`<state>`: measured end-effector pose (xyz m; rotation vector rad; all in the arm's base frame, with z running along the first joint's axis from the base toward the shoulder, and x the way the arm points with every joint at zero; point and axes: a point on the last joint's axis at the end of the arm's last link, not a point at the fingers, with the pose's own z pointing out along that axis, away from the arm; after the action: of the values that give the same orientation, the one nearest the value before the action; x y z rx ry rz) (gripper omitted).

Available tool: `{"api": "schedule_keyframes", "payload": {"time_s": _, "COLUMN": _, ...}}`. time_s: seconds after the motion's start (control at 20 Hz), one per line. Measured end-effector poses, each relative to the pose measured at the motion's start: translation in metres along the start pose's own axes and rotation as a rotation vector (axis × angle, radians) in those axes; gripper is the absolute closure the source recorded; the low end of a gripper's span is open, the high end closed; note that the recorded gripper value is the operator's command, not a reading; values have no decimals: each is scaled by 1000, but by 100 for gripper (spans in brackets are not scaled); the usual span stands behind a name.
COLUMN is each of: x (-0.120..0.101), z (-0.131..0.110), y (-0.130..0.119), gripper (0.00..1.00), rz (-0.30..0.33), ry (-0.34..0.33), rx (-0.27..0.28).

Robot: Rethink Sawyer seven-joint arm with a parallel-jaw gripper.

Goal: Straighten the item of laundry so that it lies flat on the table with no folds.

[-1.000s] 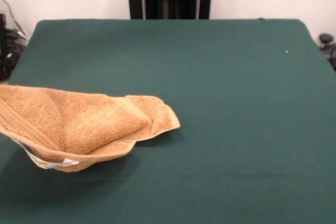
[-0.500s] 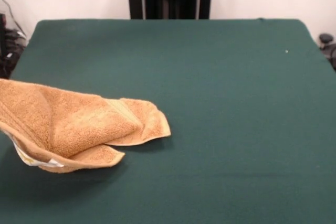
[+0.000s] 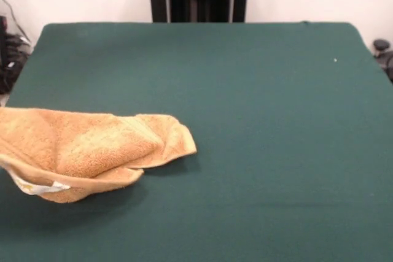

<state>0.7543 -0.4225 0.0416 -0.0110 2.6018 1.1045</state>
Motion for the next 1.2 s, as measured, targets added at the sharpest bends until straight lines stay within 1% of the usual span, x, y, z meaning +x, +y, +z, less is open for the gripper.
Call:
{"api": "schedule_keyframes", "payload": {"time_s": 0.2, "x": -13, "z": -8, "y": -1, "gripper": 100, "rz": -37, "ry": -33, "rx": 97}}
{"api": "schedule_keyframes", "payload": {"time_s": 0.4, "x": -29, "z": -23, "y": 10, "gripper": 100, "rz": -81, "ry": -53, "rx": 159}}
{"api": "schedule_keyframes", "payload": {"time_s": 0.75, "x": -51, "z": -55, "y": 37, "gripper": 100, "rz": -130, "ry": -58, "rx": 208}}
{"api": "schedule_keyframes", "payload": {"time_s": 0.95, "x": -57, "z": -65, "y": 45, "gripper": 100, "rz": -143, "ry": -62, "rx": 220}}
{"api": "schedule_keyframes", "payload": {"time_s": 1.15, "x": -60, "z": -69, "y": 56, "gripper": 100, "rz": -172, "ry": -65, "rx": 239}}
{"api": "schedule_keyframes", "payload": {"time_s": 1.2, "x": -61, "z": -68, "y": 62, "gripper": 100, "rz": -191, "ry": -71, "rx": 250}}
